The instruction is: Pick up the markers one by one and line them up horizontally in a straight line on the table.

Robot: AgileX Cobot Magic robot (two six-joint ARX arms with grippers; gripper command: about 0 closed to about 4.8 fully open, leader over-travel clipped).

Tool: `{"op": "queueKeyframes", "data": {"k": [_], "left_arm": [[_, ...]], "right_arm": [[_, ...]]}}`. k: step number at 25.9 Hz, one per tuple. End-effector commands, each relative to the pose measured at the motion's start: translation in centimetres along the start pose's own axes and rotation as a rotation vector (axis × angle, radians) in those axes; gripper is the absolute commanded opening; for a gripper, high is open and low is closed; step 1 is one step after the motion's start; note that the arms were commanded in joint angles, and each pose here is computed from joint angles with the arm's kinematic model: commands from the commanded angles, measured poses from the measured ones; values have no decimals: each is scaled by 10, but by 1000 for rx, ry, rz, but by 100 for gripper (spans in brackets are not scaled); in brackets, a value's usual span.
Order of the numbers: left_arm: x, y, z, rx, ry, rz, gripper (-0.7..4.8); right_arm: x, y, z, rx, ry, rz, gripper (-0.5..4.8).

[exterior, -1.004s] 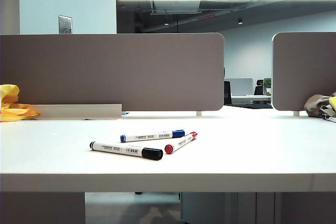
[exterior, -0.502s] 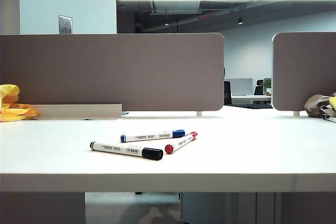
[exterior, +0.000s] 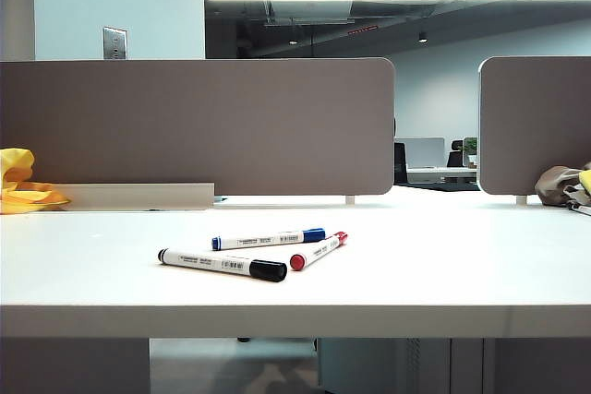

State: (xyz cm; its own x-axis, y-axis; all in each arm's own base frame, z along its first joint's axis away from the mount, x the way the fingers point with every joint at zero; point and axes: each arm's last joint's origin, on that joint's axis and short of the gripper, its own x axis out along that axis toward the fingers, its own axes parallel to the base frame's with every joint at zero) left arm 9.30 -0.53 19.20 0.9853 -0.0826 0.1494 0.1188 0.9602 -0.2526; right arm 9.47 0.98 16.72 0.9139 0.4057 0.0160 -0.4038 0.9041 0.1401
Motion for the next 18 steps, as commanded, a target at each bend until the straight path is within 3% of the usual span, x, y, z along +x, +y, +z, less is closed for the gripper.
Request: {"op": "queueKeyframes", "data": {"k": [1,4,7,9,11,14,18], "left_arm": [[0,-4,3,-4,6,-100,-4],[-2,-10,11,0,17,-226,-5],[-5,-14,25,3,17,-238,-5],[-12,-20,46,14,22,-236,-5],[-18,-24,60,43,32,-234,-5],[-29,-30,82,100,56,-228,-5],[-41,-39,111,156,91,-222,-5]], "right_arm": [[0,1,8,125,-83,20,-8],[-2,3,18,293,-182,57,0],[-4,7,27,339,-209,112,-1],[-8,13,44,305,-220,190,-2],[-13,18,60,285,-233,199,-2],[-24,27,87,198,-229,155,-2],[-31,34,118,90,-98,99,-2]]}}
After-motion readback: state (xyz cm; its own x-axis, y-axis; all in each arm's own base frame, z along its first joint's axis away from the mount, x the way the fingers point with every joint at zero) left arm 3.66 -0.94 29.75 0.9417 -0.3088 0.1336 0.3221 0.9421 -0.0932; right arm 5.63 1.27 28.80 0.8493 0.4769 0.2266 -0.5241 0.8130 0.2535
